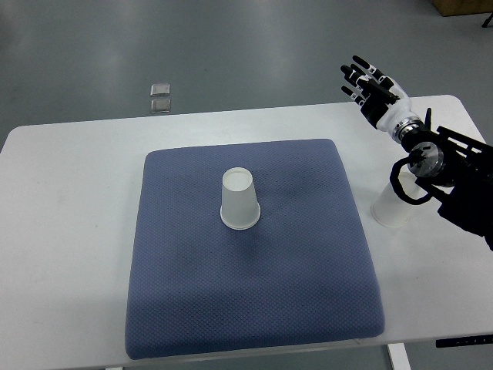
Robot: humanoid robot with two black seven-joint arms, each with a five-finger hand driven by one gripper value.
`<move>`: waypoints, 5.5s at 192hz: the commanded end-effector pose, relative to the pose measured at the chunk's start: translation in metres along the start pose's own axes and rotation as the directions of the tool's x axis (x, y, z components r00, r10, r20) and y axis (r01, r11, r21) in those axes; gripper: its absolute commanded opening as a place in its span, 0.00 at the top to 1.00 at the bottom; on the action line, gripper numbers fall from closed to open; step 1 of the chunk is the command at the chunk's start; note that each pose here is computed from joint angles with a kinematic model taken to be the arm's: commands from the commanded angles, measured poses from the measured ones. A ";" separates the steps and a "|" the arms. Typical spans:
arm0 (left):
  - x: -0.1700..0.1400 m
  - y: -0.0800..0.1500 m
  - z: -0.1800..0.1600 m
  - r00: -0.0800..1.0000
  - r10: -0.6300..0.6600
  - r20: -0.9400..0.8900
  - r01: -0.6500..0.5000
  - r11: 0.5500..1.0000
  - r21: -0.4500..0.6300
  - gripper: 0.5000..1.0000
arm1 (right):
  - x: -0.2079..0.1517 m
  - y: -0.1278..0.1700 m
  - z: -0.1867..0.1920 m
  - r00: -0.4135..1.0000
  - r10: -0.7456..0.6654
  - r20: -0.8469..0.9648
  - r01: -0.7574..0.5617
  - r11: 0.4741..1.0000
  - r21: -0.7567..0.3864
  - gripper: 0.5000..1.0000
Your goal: Stack paper cups
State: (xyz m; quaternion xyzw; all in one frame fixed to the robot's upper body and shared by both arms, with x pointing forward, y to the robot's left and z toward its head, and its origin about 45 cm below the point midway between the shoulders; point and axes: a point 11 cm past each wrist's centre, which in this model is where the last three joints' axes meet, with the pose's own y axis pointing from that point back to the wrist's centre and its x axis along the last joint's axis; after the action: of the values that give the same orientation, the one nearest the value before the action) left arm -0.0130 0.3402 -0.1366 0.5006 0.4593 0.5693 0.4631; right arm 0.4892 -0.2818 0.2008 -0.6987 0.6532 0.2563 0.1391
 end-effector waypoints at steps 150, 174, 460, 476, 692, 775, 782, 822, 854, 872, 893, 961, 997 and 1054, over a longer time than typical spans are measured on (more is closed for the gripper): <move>0.001 0.000 0.003 1.000 0.002 -0.001 -0.002 1.000 -0.006 0.00 | 0.004 -0.004 -0.032 1.000 0.005 -0.030 -0.004 0.999 0.050 0.17; 0.000 0.000 0.004 1.000 0.002 -0.001 -0.002 1.000 -0.006 0.00 | 0.004 -0.005 -0.051 0.998 0.002 -0.058 0.002 0.997 0.076 0.17; 0.001 0.000 0.003 1.000 0.002 -0.001 -0.002 1.000 -0.006 0.00 | 0.040 0.093 -0.078 -0.450 -0.650 -0.612 -0.069 0.709 -0.702 0.18; 0.001 0.000 0.003 1.000 0.002 -0.001 -0.002 1.000 -0.006 0.00 | 0.041 0.093 -0.071 -0.486 -0.640 -0.595 -0.074 0.709 -0.701 0.18; 0.001 0.000 0.003 1.000 0.002 -0.001 -0.002 1.000 -0.006 0.00 | 0.033 0.085 -0.060 -0.555 -0.602 -0.575 -0.066 0.720 -0.691 0.19; 0.001 0.000 0.003 1.000 0.004 -0.001 -0.004 1.000 -0.006 0.00 | 0.035 0.090 -0.059 -0.546 -0.634 -0.547 -0.074 0.687 -0.723 0.19; 0.001 0.000 0.003 1.000 0.004 -0.001 -0.004 1.000 -0.006 0.00 | 0.036 0.091 -0.058 -0.546 -0.634 -0.547 -0.074 0.687 -0.723 0.19; 0.001 0.000 0.003 1.000 0.002 -0.001 -0.002 1.000 -0.006 0.00 | 0.039 0.093 -0.054 -0.549 -0.643 -0.534 -0.080 0.676 -0.732 0.19; 0.001 0.000 0.003 1.000 0.002 -0.001 -0.002 1.000 -0.006 0.00 | 0.041 0.096 -0.052 -0.555 -0.644 -0.527 -0.072 0.668 -0.741 0.19; 0.001 0.000 0.003 1.000 0.002 -0.001 -0.002 1.000 -0.006 0.00 | 0.041 0.096 -0.050 -0.556 -0.644 -0.526 -0.072 0.668 -0.741 0.19; 0.001 0.000 0.003 1.000 0.004 -0.001 -0.004 1.000 -0.006 0.00 | 0.042 0.096 -0.048 -0.558 -0.640 -0.528 -0.067 0.669 -0.740 0.19; 0.001 0.000 0.003 1.000 0.004 -0.001 -0.004 1.000 -0.006 0.00 | 0.047 0.098 -0.037 -0.569 -0.629 -0.530 -0.058 0.673 -0.737 0.19; 0.001 0.000 0.003 1.000 0.004 -0.001 -0.004 1.000 -0.006 0.00 | 0.054 0.099 -0.033 -0.570 -0.624 -0.534 -0.061 0.681 -0.730 0.19; 0.001 0.000 0.003 1.000 0.002 -0.001 -0.002 1.000 -0.006 0.00 | 0.060 0.100 -0.023 -0.572 -0.614 -0.544 -0.055 0.691 -0.721 0.19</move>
State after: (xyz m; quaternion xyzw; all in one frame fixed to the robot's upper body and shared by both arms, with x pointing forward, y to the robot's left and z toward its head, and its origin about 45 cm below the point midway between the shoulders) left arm -0.0095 0.3412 -0.1364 0.4997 0.4572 0.5714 0.4635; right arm 0.3947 -0.3554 0.2028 -0.7499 0.0962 -0.3790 -0.5336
